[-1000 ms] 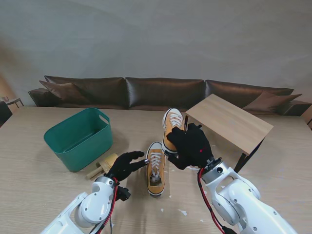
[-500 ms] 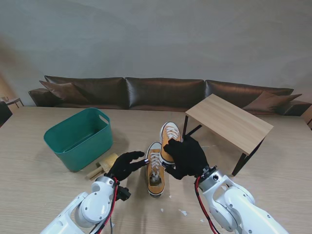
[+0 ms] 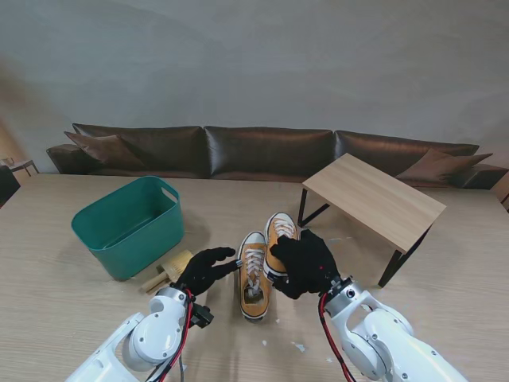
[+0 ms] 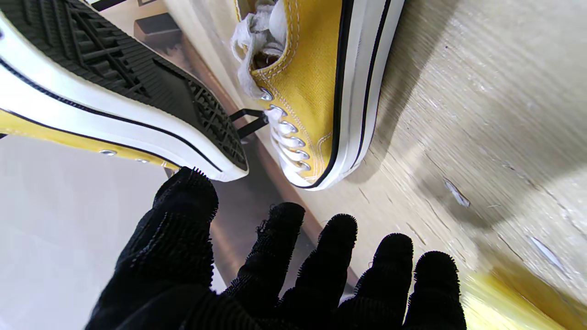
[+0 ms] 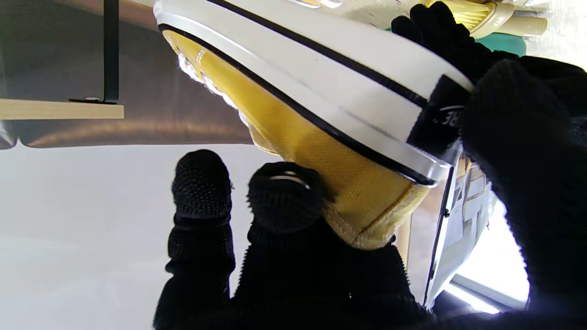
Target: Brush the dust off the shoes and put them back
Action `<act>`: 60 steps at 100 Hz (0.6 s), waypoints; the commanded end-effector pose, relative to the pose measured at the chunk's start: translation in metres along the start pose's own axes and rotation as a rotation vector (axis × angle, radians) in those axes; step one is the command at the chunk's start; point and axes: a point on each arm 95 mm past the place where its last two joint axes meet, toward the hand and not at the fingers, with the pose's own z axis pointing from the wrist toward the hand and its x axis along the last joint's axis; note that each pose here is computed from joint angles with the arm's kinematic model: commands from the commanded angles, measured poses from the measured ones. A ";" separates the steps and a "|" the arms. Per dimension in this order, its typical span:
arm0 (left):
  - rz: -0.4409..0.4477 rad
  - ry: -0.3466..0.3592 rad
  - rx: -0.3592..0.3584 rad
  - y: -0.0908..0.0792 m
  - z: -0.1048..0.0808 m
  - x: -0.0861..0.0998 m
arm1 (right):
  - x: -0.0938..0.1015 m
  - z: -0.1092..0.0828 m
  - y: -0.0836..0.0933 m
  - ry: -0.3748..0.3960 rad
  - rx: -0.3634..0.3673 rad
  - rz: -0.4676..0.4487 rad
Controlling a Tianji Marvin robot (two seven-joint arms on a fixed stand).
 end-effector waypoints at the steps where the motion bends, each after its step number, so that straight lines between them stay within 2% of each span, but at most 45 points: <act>1: -0.009 -0.001 -0.021 0.004 0.001 0.002 | 0.000 0.002 0.000 0.004 0.008 0.002; 60: -0.009 -0.009 -0.028 0.005 0.002 0.001 | -0.018 0.010 -0.028 0.028 0.120 -0.024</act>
